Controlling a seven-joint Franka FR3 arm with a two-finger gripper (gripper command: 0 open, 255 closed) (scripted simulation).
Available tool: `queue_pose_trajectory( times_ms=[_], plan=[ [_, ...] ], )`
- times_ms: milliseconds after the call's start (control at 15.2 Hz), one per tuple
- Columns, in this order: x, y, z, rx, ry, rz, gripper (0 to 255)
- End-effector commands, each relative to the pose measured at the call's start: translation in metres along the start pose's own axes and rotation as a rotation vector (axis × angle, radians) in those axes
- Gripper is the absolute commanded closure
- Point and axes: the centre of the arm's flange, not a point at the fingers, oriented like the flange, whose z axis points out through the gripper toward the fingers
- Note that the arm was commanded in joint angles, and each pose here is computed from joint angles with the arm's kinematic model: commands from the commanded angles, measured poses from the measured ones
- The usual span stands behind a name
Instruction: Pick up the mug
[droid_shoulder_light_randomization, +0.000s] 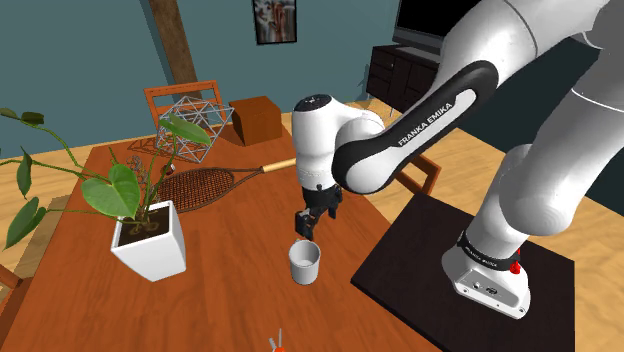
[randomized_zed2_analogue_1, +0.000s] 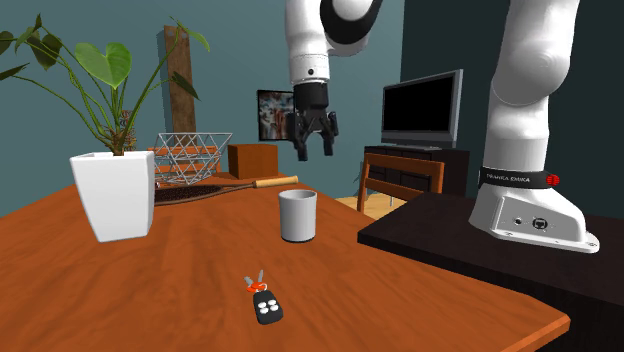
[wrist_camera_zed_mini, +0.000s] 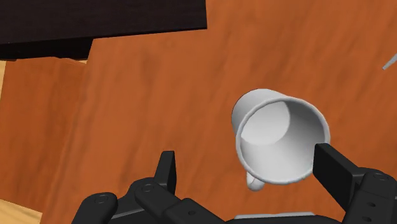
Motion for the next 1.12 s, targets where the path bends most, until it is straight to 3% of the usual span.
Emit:
queue_pose_trajectory(
  times_ms=[0,462,1056],
  plan=[
    [0.004,-0.022,0.014,-0.002,-0.001,0.004,0],
    [0.022,-0.090,0.066,-0.015,-0.006,0.011,0],
    [0.024,-0.092,0.106,-0.015,-0.006,0.011,0]
  ],
)
